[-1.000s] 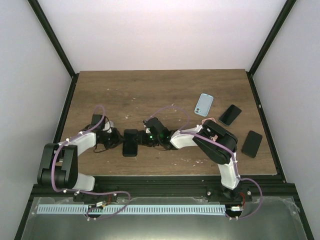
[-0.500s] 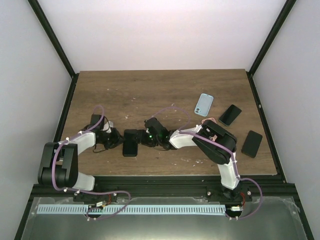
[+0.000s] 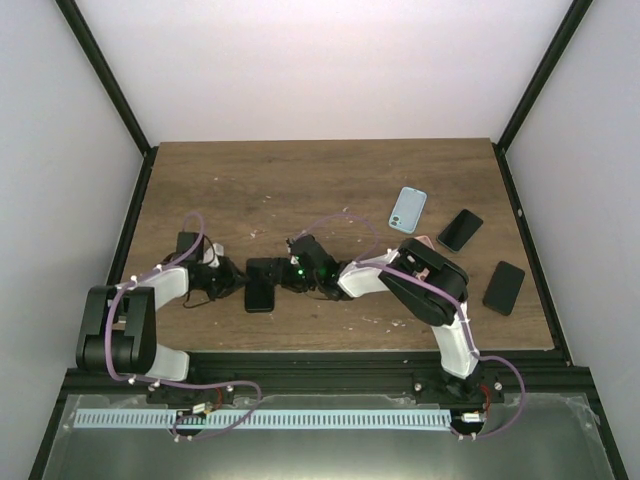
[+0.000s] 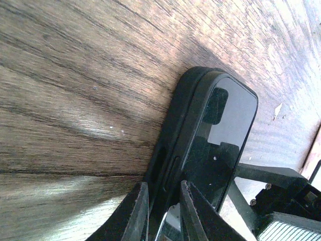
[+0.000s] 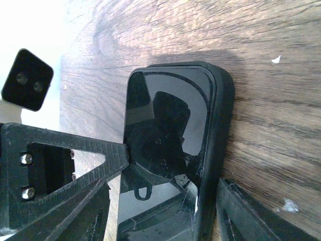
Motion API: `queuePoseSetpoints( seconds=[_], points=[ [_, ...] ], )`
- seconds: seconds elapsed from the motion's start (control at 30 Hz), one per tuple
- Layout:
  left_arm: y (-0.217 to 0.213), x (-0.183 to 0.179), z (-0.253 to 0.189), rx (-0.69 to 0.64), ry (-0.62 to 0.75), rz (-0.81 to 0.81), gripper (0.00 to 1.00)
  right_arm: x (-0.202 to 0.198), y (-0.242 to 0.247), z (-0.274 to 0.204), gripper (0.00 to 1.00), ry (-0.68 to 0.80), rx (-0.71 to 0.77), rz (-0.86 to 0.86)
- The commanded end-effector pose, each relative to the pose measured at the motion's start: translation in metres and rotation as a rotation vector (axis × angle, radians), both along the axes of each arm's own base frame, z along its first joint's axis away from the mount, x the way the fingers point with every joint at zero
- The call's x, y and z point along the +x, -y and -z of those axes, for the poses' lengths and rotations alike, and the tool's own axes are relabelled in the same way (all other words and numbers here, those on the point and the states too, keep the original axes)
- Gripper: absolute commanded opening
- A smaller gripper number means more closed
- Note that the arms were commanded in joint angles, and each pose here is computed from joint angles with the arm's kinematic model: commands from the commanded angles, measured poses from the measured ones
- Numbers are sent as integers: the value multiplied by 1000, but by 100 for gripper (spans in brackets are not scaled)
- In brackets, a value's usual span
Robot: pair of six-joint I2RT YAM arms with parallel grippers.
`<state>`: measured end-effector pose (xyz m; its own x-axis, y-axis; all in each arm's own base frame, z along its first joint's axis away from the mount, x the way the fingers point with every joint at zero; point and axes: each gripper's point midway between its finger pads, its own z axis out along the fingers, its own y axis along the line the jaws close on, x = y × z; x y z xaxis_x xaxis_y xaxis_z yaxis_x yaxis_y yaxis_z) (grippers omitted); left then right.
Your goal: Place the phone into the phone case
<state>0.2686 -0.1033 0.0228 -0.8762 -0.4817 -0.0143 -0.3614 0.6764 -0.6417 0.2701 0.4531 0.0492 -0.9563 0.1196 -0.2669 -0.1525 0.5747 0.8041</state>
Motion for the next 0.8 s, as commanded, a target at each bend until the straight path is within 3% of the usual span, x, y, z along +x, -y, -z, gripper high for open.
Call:
queuePoseSetpoints(
  seconds=[0.0, 0.17, 0.63, 0.77],
  points=[
    [-3, -30, 29, 11, -134, -26, 19, -7, -28, -69, 59, 141, 249, -105],
    [8, -30, 22, -67, -128, -20, 17, -14, -28, -88, 59, 177, 300, -143],
    [6, -32, 18, -54, -128, -15, 23, -20, -25, -81, 59, 170, 312, -157],
    [-10, -30, 15, 63, -106, -22, 24, -12, -14, -65, 59, 162, 221, -102]
  ],
)
